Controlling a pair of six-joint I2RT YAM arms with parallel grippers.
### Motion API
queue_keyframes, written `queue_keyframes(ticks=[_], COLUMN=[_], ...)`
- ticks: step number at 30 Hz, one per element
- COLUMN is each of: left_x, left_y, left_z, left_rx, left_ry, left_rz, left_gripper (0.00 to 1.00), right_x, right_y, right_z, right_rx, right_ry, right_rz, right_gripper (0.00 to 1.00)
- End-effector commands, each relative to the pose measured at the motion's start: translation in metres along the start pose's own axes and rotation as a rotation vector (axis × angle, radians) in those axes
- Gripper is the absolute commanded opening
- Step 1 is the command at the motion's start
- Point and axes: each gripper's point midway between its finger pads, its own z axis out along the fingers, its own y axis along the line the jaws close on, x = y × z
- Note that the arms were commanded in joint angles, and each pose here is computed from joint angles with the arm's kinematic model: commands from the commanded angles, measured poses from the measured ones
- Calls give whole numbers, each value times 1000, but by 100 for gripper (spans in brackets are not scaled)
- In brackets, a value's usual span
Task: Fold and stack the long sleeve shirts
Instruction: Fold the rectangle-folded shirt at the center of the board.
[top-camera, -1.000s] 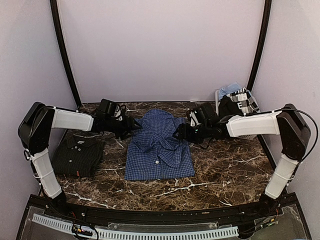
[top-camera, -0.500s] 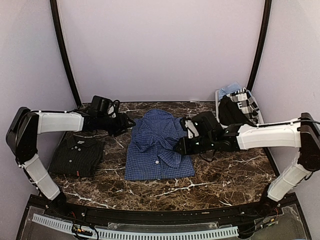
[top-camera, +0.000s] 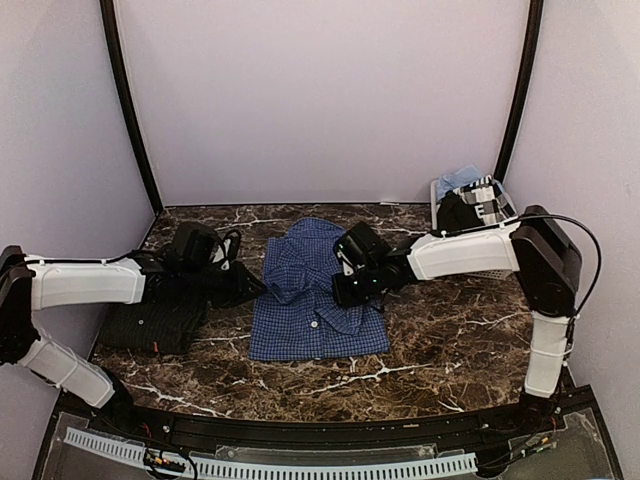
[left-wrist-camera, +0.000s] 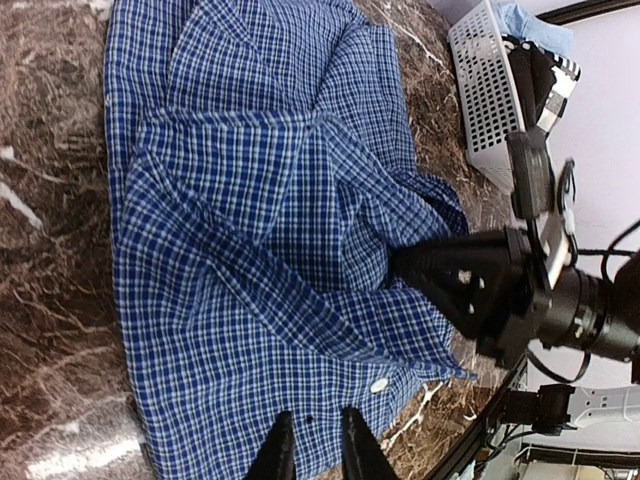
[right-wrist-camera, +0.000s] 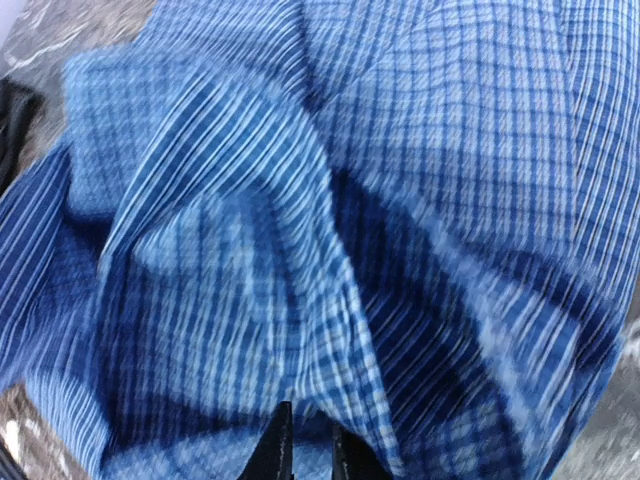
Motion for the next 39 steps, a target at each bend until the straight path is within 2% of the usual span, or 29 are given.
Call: queue_keyframes(ticks=[1,7,10,14,19,23,29,30,34,39], left_x=[14,21,24,18,4,-18,-62,-76,-92,-99], left_y=[-5,-3,0,-4,-4,-1,31,29,40,32], left_z=[-4,12,27,44,65,84,107,108,124,131], left_rx=[19,24,17,21,11,-15,-96,-96,-120,-101], left_ry=[22,77,112,135,115,85,17,-7,14,24], left_rz=[12,38,46,61,56,33,-18,-11,-5,9], left_gripper=[15,14,14,15,18,23,24,25,25,25], right_x=[-40,-81,-102,-124,-136,-119,-74,-64,-25,-22], right_y=[-36,-60,-57,-47,-42,-47,-55,-56,-62,-63], right_z=[13,43,46,27,-19,-47,-73,-75,-72,-62], right_rx=[122,163,150,136,130,123,74,57,16,0], right_ry=[-38,-33,-48,-83,-147,-154,-144,-133,-90,-91], right_rz=[10,7,0,-24,-34,-23,14,15,25,29], right_gripper=[13,20,25,33,49,56,57,57,58,59])
